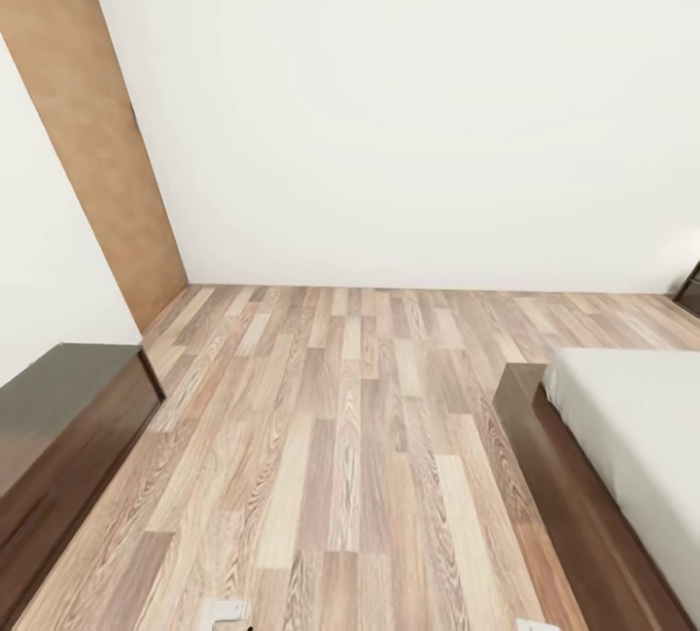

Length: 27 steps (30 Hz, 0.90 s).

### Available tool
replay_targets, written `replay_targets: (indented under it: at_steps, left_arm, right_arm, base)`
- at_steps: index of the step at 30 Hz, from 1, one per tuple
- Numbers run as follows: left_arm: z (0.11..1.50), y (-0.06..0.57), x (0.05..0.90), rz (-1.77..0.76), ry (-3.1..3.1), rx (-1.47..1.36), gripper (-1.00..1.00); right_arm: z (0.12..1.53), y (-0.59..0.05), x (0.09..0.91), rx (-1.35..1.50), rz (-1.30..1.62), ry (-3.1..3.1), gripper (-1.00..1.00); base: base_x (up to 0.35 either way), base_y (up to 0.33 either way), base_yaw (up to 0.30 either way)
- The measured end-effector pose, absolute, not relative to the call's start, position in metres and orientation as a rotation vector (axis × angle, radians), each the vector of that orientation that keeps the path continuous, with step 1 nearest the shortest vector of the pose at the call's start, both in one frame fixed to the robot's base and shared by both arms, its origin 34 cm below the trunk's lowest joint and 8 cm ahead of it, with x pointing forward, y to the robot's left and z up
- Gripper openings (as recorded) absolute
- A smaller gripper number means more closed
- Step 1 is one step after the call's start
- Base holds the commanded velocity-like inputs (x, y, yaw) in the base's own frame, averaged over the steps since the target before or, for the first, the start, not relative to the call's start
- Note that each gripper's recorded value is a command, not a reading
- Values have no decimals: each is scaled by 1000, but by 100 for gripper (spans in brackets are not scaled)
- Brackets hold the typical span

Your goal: In the bedroom, move the book from the bed onto either nightstand, and place the two sandals side by side next to the bed.

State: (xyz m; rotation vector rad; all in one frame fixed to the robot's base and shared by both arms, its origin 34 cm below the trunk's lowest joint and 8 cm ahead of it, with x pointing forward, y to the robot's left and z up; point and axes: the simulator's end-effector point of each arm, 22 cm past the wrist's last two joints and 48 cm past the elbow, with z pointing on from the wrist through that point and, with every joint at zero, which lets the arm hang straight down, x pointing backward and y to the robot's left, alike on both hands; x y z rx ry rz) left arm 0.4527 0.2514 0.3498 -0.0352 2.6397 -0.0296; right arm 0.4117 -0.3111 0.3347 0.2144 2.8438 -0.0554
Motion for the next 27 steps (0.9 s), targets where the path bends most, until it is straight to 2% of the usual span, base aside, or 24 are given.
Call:
replay_targets:
  at_steps: [27]
  left_arm:
    - [350,251,453,-30,2639,-37,100]
  right_arm:
    - [335,-311,412,212,-54,2844,100]
  base:
    - [333,3,0]
